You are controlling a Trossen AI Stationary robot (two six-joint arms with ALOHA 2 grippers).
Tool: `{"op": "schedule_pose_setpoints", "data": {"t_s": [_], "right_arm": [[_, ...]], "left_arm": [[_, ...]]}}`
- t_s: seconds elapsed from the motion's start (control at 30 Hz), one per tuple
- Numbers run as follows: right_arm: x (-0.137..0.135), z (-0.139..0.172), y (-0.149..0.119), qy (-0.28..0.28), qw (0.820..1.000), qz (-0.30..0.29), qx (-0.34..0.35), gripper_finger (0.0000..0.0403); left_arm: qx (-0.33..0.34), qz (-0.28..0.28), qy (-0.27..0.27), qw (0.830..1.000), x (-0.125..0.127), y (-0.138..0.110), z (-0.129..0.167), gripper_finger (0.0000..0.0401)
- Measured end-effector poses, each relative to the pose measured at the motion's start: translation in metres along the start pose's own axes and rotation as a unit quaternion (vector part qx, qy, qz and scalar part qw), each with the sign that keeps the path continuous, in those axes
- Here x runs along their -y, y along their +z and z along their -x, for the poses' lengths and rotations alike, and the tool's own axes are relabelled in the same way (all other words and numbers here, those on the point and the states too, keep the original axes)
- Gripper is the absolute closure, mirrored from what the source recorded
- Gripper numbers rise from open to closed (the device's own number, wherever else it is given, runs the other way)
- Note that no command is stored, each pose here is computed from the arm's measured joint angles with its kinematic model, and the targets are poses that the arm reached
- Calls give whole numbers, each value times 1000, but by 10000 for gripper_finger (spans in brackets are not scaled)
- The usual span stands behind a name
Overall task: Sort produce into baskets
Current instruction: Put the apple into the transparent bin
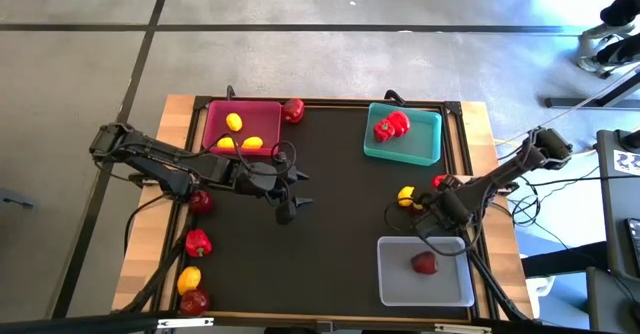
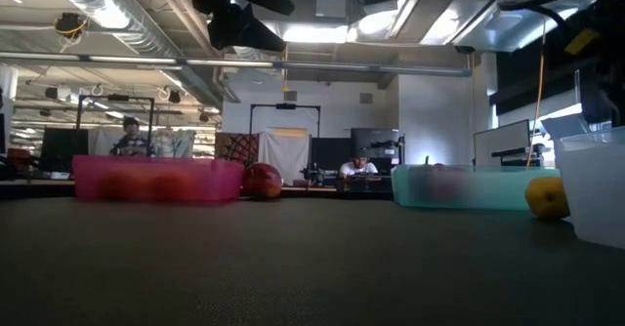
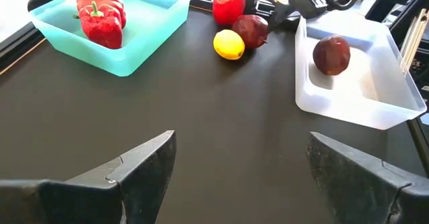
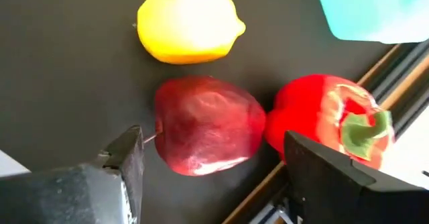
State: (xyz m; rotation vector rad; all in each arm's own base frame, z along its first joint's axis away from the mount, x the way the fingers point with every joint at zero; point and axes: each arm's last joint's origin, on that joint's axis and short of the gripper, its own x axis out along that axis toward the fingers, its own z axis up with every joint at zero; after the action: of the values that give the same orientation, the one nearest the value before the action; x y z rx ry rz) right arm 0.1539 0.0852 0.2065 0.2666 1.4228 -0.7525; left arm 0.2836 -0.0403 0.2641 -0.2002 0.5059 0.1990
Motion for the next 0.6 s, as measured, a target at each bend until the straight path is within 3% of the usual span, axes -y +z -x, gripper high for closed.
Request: {"op": "schedule_pose_setpoints", "data": {"t_s": [0.6], "right_arm": [[3,-38,-9,-18,1000,2,7,136]], "left_arm": [[0,0,0,1000,0,0,0,75]]}}
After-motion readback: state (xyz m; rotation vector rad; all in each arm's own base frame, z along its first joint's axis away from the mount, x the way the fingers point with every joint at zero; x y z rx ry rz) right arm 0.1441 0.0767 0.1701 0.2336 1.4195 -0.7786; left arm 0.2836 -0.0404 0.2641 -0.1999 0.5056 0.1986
